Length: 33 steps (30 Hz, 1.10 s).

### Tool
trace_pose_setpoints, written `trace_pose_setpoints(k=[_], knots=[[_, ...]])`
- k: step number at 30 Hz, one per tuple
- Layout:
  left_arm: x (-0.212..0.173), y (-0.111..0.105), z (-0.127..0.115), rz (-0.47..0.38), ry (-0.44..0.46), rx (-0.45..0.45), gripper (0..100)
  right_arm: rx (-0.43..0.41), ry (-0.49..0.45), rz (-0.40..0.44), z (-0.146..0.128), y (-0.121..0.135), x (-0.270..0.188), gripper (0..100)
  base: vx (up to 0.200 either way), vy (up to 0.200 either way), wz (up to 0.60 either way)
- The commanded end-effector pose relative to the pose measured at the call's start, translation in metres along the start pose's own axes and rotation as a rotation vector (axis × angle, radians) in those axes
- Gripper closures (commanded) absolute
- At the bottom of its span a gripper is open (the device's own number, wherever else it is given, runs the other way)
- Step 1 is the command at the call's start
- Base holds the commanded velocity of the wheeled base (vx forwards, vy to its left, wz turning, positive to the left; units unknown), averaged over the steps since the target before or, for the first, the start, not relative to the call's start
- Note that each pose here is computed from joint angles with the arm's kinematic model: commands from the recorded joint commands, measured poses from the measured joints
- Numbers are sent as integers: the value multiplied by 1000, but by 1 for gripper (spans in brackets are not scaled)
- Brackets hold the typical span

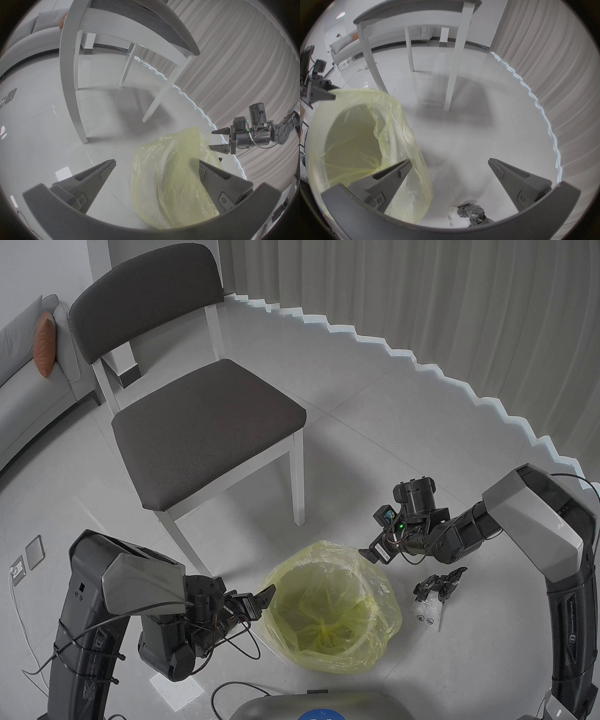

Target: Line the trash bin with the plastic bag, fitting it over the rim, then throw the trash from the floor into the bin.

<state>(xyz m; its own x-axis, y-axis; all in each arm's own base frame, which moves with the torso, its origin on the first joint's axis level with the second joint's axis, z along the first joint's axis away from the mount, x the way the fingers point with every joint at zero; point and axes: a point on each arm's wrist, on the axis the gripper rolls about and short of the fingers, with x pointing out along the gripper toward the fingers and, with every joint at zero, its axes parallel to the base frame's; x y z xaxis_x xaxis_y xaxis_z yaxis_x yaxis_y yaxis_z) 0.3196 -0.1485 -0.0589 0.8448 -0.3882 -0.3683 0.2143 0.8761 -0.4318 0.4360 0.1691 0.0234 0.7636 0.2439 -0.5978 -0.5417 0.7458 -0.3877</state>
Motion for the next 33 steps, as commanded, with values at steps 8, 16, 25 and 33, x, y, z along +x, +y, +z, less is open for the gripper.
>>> trace_pose_setpoints(k=[8, 16, 25, 33], knots=[[-3, -3, 5, -11, -24, 0, 0, -2, -53, -18, 20, -7, -28, 0, 0, 0, 0], [-4, -5, 8, -12, -30, 2, 0, -100, -52, 114, 28, 61, -42, 0, 0, 0, 0], [-9, -10, 18, -12, -63, 3, 0, -192, -16, 202, 22, 125, -30, 0, 0, 0, 0], [-10, -11, 20, -14, -69, 3, 0, -236, 22, 258, 7, 157, -18, 0, 0, 0, 0]])
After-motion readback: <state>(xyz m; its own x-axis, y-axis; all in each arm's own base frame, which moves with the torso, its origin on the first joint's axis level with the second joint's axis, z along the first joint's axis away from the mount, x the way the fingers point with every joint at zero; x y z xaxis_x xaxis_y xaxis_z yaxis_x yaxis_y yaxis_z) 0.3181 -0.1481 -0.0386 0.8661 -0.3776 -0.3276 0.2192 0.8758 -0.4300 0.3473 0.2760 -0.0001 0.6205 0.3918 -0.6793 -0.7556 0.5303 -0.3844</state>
